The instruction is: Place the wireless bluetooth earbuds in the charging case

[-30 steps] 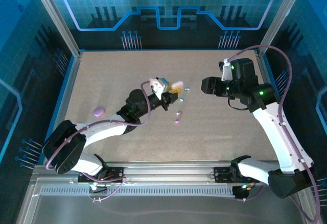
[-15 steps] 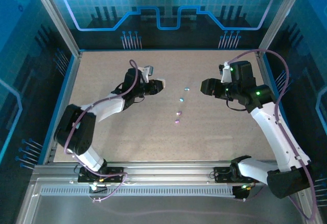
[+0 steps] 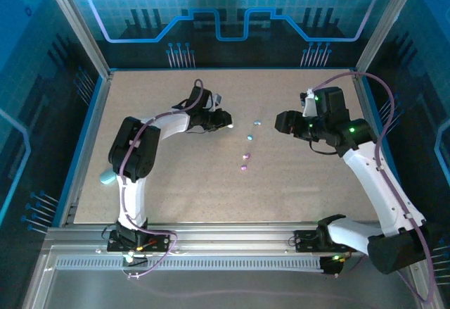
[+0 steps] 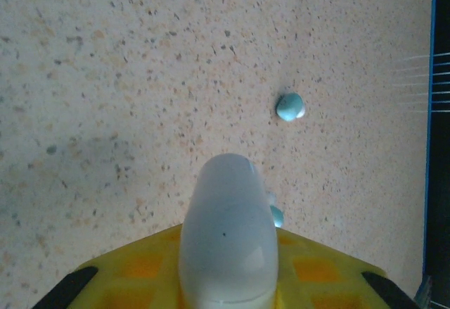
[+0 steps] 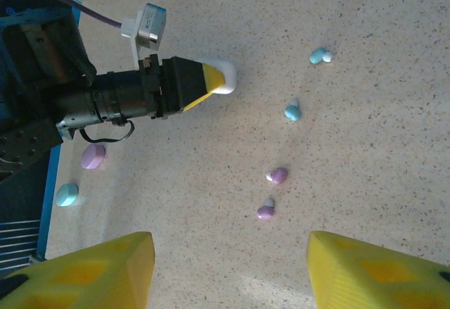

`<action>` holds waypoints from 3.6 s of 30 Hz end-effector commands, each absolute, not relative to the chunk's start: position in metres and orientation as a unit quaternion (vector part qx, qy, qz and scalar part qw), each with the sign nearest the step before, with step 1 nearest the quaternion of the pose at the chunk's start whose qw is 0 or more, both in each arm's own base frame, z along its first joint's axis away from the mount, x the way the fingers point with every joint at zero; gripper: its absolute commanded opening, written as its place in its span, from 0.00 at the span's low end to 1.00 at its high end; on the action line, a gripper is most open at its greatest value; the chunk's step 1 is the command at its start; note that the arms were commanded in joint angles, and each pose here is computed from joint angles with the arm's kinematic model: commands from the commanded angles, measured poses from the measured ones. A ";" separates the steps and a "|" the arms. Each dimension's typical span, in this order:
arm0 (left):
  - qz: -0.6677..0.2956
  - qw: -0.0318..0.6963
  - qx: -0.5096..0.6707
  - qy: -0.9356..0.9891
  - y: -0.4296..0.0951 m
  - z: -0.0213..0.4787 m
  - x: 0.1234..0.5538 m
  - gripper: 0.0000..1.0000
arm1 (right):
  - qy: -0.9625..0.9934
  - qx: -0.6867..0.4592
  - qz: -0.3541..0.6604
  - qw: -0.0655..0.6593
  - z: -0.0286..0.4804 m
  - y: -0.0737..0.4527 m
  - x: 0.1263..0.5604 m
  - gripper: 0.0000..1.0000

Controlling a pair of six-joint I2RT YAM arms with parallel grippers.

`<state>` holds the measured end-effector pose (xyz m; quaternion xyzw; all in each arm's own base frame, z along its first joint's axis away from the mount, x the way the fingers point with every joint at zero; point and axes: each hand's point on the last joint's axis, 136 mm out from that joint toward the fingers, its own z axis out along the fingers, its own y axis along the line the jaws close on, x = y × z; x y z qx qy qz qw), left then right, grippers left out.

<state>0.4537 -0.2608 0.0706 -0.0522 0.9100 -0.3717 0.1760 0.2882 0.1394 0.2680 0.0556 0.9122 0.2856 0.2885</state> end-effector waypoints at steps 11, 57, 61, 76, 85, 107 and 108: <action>-0.373 0.117 -0.084 0.917 -0.257 0.038 0.463 0.27 | 0.907 0.078 0.300 0.286 0.269 0.139 0.290 0.61; -0.150 0.253 -0.188 0.937 -0.085 0.104 0.402 0.62 | 0.912 0.068 0.312 0.257 0.248 0.150 0.299 0.62; -0.118 0.253 -0.286 0.917 -0.028 0.093 0.373 0.68 | 0.912 0.068 0.316 0.251 0.247 0.152 0.300 0.62; 0.041 0.235 -0.414 0.878 0.080 0.082 0.307 0.91 | 0.910 0.073 0.326 0.246 0.247 0.155 0.302 0.62; 0.052 0.200 -0.383 0.900 0.081 0.063 0.320 0.93 | 0.909 0.075 0.325 0.249 0.250 0.154 0.300 0.62; 0.030 0.152 -0.372 0.915 0.084 0.028 0.332 0.71 | 0.911 0.084 0.321 0.243 0.246 0.153 0.302 0.62; 0.029 0.149 -0.370 0.917 0.084 0.027 0.332 0.70 | 0.912 0.084 0.321 0.243 0.246 0.153 0.302 0.62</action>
